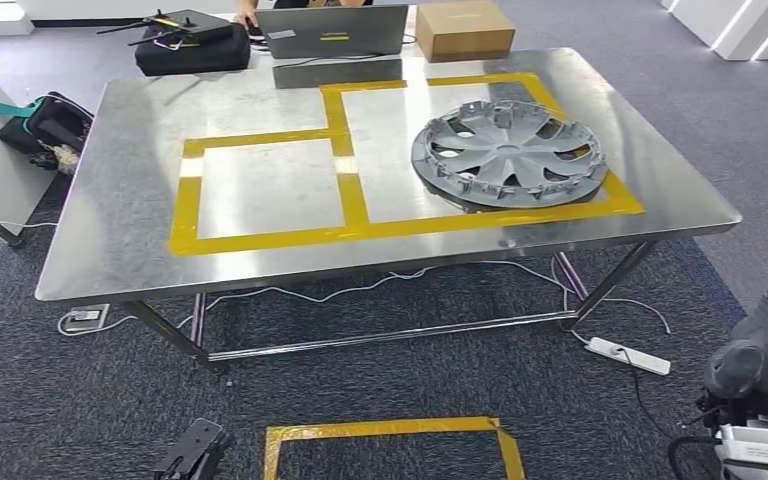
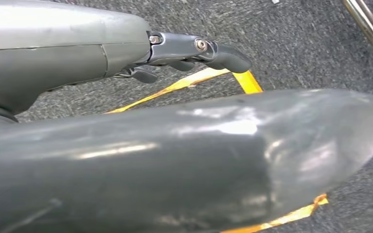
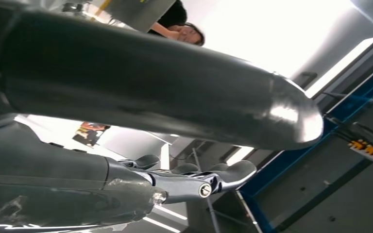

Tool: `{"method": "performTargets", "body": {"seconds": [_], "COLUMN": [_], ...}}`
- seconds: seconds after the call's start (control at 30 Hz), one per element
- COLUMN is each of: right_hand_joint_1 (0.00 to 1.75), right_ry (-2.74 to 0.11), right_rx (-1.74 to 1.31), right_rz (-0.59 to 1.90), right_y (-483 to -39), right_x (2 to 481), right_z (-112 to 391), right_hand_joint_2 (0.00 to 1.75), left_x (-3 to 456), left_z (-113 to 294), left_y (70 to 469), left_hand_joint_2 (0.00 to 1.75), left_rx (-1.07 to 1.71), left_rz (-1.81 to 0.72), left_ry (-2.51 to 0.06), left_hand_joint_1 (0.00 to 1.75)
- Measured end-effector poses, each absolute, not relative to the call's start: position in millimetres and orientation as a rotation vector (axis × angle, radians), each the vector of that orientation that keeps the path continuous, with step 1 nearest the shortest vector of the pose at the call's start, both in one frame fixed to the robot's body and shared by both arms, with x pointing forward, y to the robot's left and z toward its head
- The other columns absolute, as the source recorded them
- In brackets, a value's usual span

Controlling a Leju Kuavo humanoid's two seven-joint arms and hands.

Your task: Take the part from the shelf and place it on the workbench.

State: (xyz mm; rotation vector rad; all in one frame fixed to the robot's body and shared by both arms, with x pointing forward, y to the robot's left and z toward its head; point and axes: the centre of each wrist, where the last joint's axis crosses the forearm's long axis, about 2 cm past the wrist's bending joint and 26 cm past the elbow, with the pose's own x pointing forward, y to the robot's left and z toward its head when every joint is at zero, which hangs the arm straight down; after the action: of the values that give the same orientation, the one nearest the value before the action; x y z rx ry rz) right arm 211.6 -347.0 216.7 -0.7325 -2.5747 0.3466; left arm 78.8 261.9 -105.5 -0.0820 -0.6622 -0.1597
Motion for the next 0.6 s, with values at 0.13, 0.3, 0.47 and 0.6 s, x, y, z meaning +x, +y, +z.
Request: {"method": "performTargets", "body": {"seconds": [0.13,0.3,0.47,0.6], "right_hand_joint_1": [0.0,0.0,0.0,0.0], "right_ry": [-2.571,-2.571,-2.58,-2.584], "right_rx": [-0.731,-0.689,-0.691,-0.707], "right_rz": [0.345,0.32,0.333,0.344], "right_y": [-347.5,-350.7,-354.8,-356.3], "right_x": [207.4,201.2,200.3,199.8], "right_z": [215.8,215.1,219.7,222.3], "right_hand_joint_2": [0.0,0.0,0.0,0.0], "left_x": [77.3,74.6,75.6,77.9], "left_z": [-105.9,-106.4,-106.2,-105.4], "left_y": [264.8,265.6,265.1,258.0], "left_hand_joint_2": [0.0,0.0,0.0,0.0], "left_rx": [-0.076,-0.071,-0.068,-0.093], "left_rz": [-0.178,-0.179,-0.172,-0.182], "left_ry": [-0.657,-0.652,-0.654,-0.666], "left_hand_joint_1": [0.0,0.0,0.0,0.0]}}
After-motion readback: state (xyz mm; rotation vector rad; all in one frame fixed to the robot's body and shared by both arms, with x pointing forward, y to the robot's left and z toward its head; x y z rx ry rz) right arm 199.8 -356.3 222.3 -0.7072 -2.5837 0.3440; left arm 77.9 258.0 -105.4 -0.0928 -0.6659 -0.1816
